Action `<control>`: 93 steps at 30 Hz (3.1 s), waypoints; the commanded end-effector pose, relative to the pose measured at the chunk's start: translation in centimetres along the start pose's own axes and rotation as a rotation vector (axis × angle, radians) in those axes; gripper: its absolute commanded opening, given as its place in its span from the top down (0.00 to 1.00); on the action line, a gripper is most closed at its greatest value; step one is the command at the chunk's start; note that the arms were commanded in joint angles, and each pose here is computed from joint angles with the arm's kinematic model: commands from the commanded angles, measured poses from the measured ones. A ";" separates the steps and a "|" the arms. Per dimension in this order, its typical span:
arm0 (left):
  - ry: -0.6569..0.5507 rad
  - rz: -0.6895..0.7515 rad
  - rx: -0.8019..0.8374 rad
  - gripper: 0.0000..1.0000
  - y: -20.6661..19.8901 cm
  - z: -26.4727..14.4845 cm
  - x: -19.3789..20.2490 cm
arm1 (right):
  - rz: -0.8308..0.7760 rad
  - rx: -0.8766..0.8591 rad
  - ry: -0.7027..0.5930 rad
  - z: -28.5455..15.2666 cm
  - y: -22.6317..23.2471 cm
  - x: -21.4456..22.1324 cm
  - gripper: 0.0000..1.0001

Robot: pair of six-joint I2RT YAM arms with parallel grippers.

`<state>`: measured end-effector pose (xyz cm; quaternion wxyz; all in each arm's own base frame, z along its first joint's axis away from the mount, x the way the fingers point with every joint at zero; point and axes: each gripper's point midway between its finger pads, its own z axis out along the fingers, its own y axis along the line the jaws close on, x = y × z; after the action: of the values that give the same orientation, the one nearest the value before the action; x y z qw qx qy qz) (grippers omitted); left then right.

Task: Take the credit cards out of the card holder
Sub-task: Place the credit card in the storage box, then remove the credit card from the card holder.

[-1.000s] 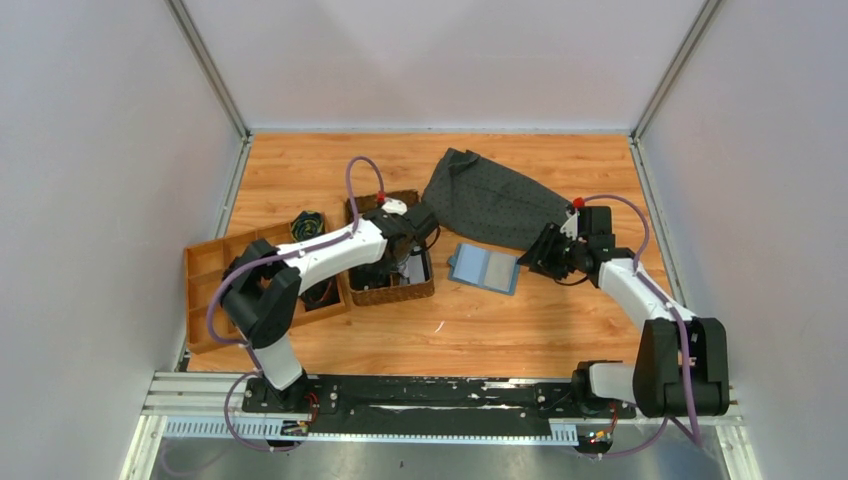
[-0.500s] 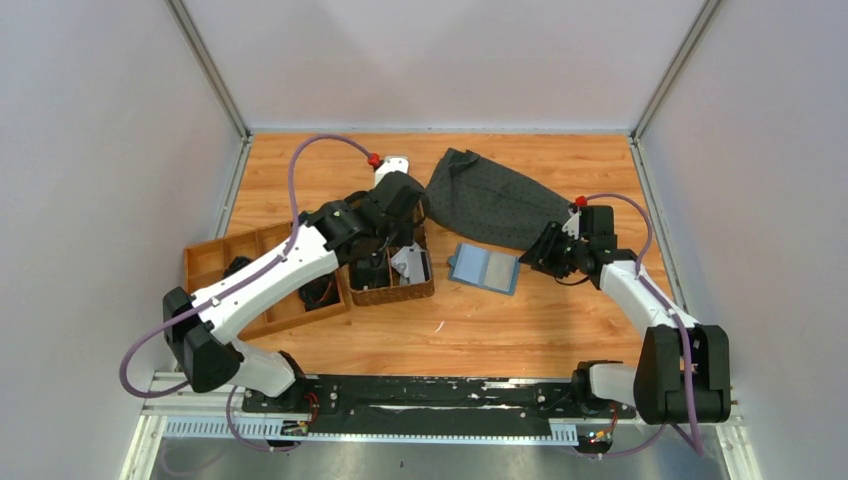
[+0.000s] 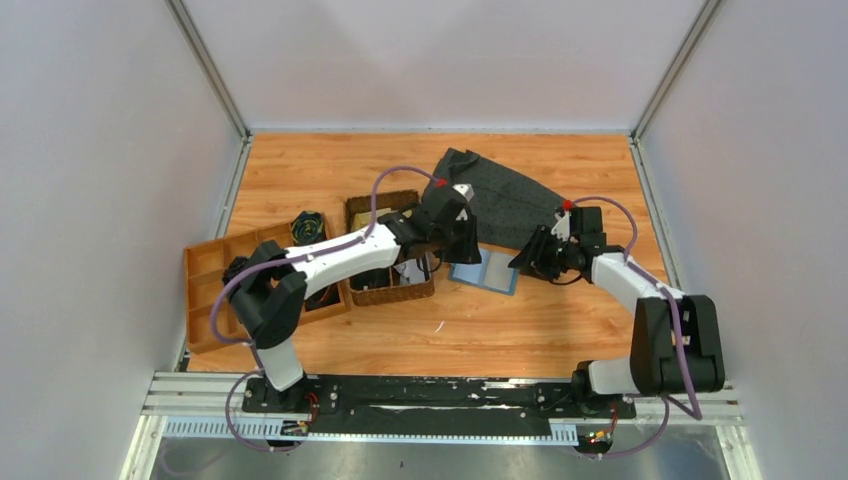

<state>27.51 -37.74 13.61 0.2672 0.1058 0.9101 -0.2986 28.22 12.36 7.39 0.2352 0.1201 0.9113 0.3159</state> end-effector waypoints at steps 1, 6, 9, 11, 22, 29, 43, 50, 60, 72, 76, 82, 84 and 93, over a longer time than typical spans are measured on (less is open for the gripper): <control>0.000 -0.024 0.119 0.59 -2.9 2.0 -0.5 | 0.050 -0.095 0.087 1.8 0.9 1.6 0.56; 0.055 -0.038 0.054 0.59 -1.3 5.1 0.6 | 0.066 -0.072 0.097 2.9 -0.1 1.7 0.57; 0.078 -0.052 0.040 0.60 -0.8 6.2 1.4 | 0.067 -0.071 0.123 3.3 -0.4 2.1 0.57; 0.083 -0.056 0.042 0.60 -0.6 6.4 1.7 | 0.069 -0.076 0.139 3.5 -0.6 2.4 0.57; 0.108 -0.046 -0.016 0.60 1.3 6.2 2.5 | 0.048 -0.123 0.118 3.2 0.1 2.4 0.59; 0.101 -0.034 -0.042 0.60 2.2 5.7 2.1 | 0.048 -0.126 0.123 3.3 0.2 2.6 0.60; 0.188 -0.007 -0.154 0.59 6.6 7.4 3.3 | 0.056 -0.103 0.087 2.8 -0.1 2.6 0.60; 0.222 -0.028 -0.147 0.60 7.0 8.3 4.6 | 0.063 -0.097 0.087 3.0 -0.2 2.5 0.61; 0.232 -0.043 -0.130 0.60 6.9 8.7 4.9 | 0.067 -0.107 0.076 3.1 -0.2 2.5 0.62; 0.242 -0.051 -0.121 0.60 6.9 9.0 5.1 | 0.091 -0.116 0.139 4.4 -0.9 4.0 0.62; 0.245 -0.052 -0.118 0.60 6.8 9.0 5.2 | 0.083 -0.133 0.136 4.2 -0.5 3.8 0.62; 0.246 -0.049 -0.118 0.60 6.9 9.0 5.3 | 0.055 -0.170 0.103 3.4 1.1 2.9 0.62; 0.244 -0.049 -0.118 0.60 6.8 8.9 5.2 | 0.046 -0.175 0.091 3.1 1.4 2.5 0.62; 0.215 -0.046 -0.088 0.60 5.3 7.0 3.6 | 0.034 -0.183 0.096 3.0 2.0 2.4 0.62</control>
<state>29.87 -38.55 3.88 0.1773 0.1047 0.9424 -0.2638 28.23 15.54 5.32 0.2080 0.1063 0.8872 0.3980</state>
